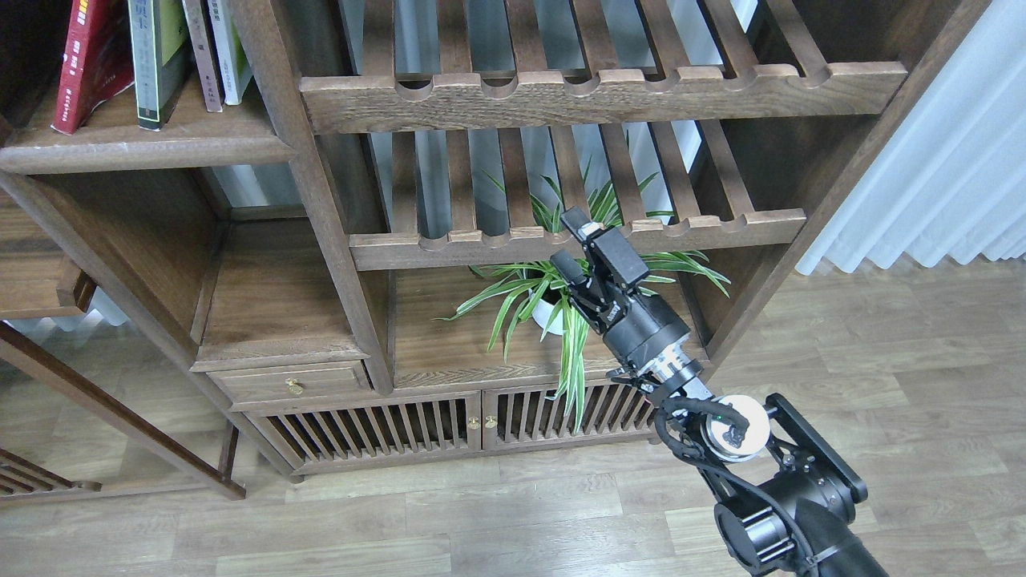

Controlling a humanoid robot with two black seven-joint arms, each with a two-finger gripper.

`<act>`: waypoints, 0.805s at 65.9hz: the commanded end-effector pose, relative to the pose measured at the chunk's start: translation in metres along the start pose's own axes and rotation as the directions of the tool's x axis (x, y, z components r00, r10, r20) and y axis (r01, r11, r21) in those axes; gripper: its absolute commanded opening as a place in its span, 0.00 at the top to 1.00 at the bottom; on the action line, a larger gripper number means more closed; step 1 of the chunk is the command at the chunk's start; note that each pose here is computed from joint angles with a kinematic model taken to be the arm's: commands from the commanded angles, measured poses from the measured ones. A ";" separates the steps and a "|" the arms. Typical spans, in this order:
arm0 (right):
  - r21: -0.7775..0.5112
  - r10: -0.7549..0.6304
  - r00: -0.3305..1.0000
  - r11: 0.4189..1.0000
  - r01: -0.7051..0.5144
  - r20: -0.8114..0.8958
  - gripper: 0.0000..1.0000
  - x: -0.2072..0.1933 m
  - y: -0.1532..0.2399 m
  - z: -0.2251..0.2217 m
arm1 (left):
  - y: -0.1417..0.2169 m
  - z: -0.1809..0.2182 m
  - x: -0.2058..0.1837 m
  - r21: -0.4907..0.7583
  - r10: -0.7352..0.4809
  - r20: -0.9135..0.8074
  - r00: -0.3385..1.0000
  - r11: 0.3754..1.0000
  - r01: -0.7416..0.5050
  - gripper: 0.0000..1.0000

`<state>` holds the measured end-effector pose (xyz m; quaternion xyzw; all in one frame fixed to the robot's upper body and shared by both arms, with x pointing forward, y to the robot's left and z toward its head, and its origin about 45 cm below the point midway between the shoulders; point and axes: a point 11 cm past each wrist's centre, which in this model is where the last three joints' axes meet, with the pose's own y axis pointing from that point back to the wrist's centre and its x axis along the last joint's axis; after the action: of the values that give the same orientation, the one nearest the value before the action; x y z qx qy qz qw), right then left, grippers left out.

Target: Organize books on shelf

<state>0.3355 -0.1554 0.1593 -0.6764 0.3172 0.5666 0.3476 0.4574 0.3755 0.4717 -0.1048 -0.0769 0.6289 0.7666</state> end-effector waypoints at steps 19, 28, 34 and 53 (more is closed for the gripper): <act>0.000 0.004 1.000 1.000 -0.004 0.003 0.02 0.002 0.002 0.001 | -0.001 0.004 -0.003 -0.014 -0.011 -0.007 1.000 1.000 0.011 0.84; 0.002 0.003 1.000 1.000 -0.003 0.003 0.02 0.002 0.002 0.001 | -0.001 0.004 -0.006 -0.013 -0.032 -0.005 0.999 0.999 0.032 0.95; 0.002 0.002 1.000 1.000 -0.002 0.003 0.02 0.002 0.003 0.001 | -0.001 0.003 -0.009 -0.009 -0.062 0.001 0.998 0.998 0.062 0.95; 0.003 -0.002 1.000 1.000 0.002 0.003 0.02 0.001 0.003 0.001 | 0.000 0.007 -0.007 -0.022 -0.062 0.002 0.998 0.998 0.062 0.70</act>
<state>0.3331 -0.1565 0.1576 -0.6753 0.3171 0.5667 0.3496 0.4546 0.3673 0.4771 -0.1070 -0.0857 0.6029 0.7859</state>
